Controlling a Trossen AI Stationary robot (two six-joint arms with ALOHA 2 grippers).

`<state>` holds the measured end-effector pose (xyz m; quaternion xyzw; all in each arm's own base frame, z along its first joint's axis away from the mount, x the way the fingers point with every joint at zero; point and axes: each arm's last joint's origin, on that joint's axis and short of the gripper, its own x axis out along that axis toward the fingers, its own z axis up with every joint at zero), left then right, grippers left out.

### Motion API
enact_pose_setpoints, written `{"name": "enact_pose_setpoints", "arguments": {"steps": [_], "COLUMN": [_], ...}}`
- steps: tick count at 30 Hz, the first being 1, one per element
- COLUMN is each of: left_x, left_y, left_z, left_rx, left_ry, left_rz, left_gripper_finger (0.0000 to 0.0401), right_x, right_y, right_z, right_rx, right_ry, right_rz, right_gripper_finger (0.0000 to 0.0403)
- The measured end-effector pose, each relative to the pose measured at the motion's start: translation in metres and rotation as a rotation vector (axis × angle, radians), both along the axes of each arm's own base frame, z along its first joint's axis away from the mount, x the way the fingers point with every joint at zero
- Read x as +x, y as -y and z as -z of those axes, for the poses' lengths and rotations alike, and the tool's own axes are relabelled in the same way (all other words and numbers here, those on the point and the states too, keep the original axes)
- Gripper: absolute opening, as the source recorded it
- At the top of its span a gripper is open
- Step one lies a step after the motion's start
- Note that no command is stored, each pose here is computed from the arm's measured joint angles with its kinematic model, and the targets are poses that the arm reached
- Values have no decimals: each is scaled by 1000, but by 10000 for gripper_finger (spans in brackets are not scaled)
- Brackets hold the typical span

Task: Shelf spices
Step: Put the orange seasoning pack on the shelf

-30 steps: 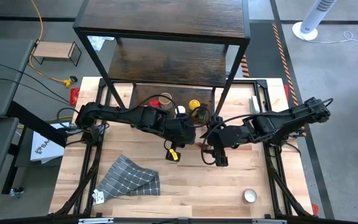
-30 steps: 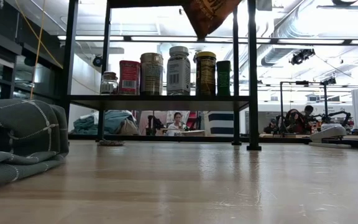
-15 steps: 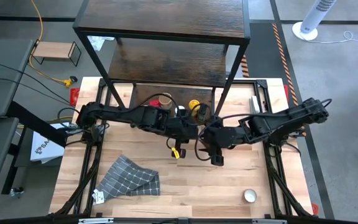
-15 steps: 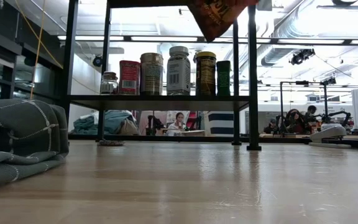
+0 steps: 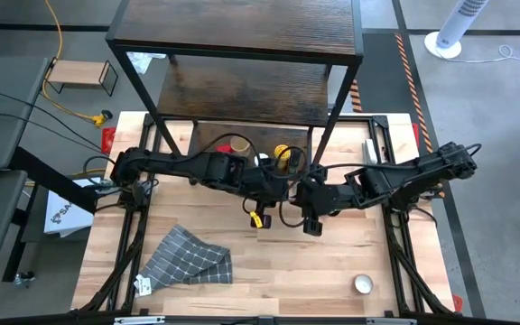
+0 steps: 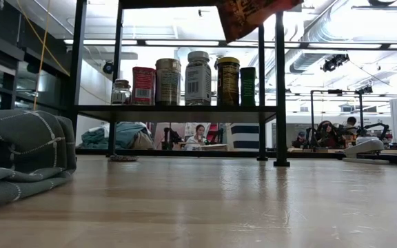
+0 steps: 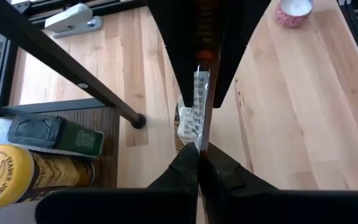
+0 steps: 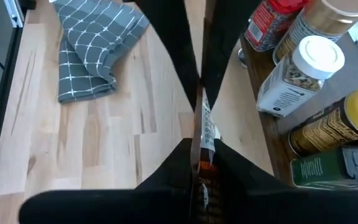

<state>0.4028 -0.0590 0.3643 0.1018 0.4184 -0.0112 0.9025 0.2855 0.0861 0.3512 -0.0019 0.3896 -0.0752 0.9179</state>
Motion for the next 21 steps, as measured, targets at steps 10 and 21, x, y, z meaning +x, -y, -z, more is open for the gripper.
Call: {"name": "enact_pose_setpoints", "arguments": {"steps": [10, 21], "left_x": [-24, -76], "left_y": [-2, -10], "left_z": [-23, -50], "left_rx": [-95, -196], "left_ry": [3, -86], "left_rz": [-39, -189], "left_gripper_finger": [49, 206], "right_x": [-6, -10], "right_y": [2, 0], "right_z": [2, -2], "right_rx": [3, 58], "right_ry": [-52, -18], "right_rz": [17, 75], "right_gripper_finger": [32, 31]}}
